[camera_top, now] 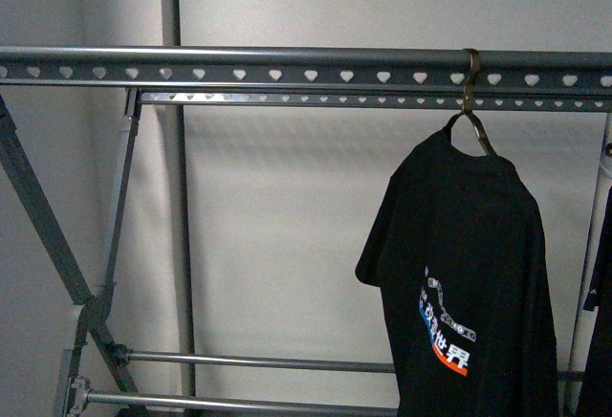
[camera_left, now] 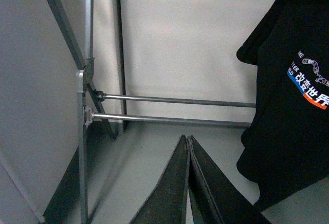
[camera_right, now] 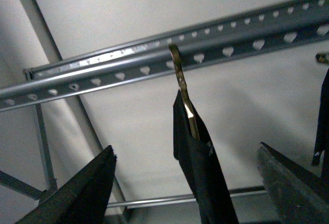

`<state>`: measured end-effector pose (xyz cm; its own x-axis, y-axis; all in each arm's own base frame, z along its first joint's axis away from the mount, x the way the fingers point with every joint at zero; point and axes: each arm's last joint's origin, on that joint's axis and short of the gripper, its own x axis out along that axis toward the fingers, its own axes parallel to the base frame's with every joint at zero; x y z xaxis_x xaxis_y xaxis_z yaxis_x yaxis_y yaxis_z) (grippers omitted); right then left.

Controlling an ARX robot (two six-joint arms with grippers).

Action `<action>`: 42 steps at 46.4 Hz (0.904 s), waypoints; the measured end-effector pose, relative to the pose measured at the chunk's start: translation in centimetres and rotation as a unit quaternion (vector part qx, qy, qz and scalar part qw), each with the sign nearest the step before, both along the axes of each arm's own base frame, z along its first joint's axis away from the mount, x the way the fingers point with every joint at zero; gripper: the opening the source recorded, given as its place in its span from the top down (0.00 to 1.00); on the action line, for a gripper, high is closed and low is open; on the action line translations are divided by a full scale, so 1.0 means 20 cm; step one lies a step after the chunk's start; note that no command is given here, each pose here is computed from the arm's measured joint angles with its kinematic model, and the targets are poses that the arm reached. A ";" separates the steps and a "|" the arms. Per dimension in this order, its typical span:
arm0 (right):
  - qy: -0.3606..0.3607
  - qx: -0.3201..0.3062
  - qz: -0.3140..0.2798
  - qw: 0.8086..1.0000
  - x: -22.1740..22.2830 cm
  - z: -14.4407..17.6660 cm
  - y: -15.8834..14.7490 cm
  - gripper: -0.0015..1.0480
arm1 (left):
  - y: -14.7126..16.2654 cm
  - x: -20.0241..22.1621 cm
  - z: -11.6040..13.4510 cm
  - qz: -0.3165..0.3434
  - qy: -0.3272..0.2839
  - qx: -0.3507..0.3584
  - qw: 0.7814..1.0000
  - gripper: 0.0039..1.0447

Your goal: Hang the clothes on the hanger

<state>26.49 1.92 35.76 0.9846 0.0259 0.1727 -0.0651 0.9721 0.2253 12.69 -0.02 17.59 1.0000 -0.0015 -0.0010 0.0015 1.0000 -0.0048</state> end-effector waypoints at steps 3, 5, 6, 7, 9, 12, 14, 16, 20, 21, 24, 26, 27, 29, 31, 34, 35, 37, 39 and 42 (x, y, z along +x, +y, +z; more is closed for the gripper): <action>0.035 -0.046 -0.026 0.998 -0.32 -0.08 0.00 0.25 | 0.00 -0.01 -0.02 -0.001 -0.005 0.001 1.000 0.97; 0.077 -0.082 -0.020 0.993 -0.48 -0.21 -0.01 0.35 | 0.00 -0.02 -0.02 0.000 -0.009 0.001 1.000 0.97; 0.077 -0.091 -0.017 0.993 -0.53 -0.26 -0.02 0.40 | 0.00 -0.02 -0.02 0.001 -0.009 0.001 1.000 0.97; 0.075 -0.096 -0.018 0.992 -0.57 -0.30 -0.02 0.45 | 0.00 -0.03 -0.02 0.001 -0.010 0.001 1.000 0.97; 0.073 -0.102 -0.021 0.992 -0.59 -0.36 -0.03 0.53 | 0.00 -0.04 -0.01 0.001 -0.014 0.001 1.000 0.97; 0.082 -0.109 -0.014 0.990 -0.62 -0.48 -0.06 0.70 | 0.00 -0.05 -0.01 0.000 -0.011 0.001 1.000 0.97; 0.091 -0.113 -0.015 0.989 -0.63 -0.55 -0.08 0.82 | 0.00 -0.06 -0.01 0.000 -0.012 0.001 1.000 0.97; 0.089 -0.113 -0.023 0.989 -0.65 -0.59 -0.09 0.92 | 0.00 -0.06 -0.01 0.001 -0.012 0.001 1.000 0.97; 0.083 -0.115 -0.020 0.990 -0.67 -0.65 -0.09 0.98 | 0.00 -0.08 -0.01 0.000 -0.012 0.001 1.000 0.97; 0.083 -0.115 -0.020 0.990 -0.68 -0.66 -0.09 0.98 | 0.00 -0.08 -0.01 0.000 -0.013 0.001 1.000 0.97; 0.086 -0.115 -0.022 0.989 -0.69 -0.71 -0.09 0.98 | 0.00 -0.08 -0.01 0.000 -0.012 0.001 1.000 0.97; 0.089 -0.115 -0.022 0.989 -0.70 -0.74 -0.10 0.98 | 0.00 -0.09 -0.02 0.000 -0.012 0.001 1.000 0.97; 0.089 -0.115 -0.022 0.989 -0.70 -0.75 -0.10 0.98 | 0.00 -0.09 -0.02 0.000 -0.012 0.001 1.000 0.97; 0.089 -0.115 -0.022 0.989 -0.71 -0.76 -0.10 0.98 | 0.00 -0.09 -0.02 0.000 -0.012 0.001 1.000 0.97; 0.087 -0.115 -0.022 0.989 -0.72 -0.78 -0.10 0.98 | 0.00 -0.11 -0.02 0.001 -0.006 0.001 1.000 0.97; 0.086 -0.115 -0.022 0.989 -0.72 -0.79 -0.09 0.98 | 0.00 -0.14 -0.04 0.000 0.004 0.002 1.000 0.97; 0.085 -0.115 -0.022 0.990 -0.73 -0.80 -0.09 0.98 | 0.00 -0.14 -0.03 0.000 -0.003 0.001 1.000 0.97; 0.085 -0.115 -0.022 0.990 -0.73 -0.81 -0.10 0.98 | 0.00 -0.15 -0.03 0.000 -0.008 0.001 1.000 0.97; 0.084 -0.115 -0.022 0.990 -0.74 -0.82 -0.10 0.98 | 0.00 -0.15 -0.03 0.000 -0.009 0.002 1.000 0.97; 0.083 -0.115 -0.023 0.990 -0.74 -0.83 -0.10 0.98 | 0.00 -0.15 -0.03 0.000 -0.009 0.002 1.000 0.97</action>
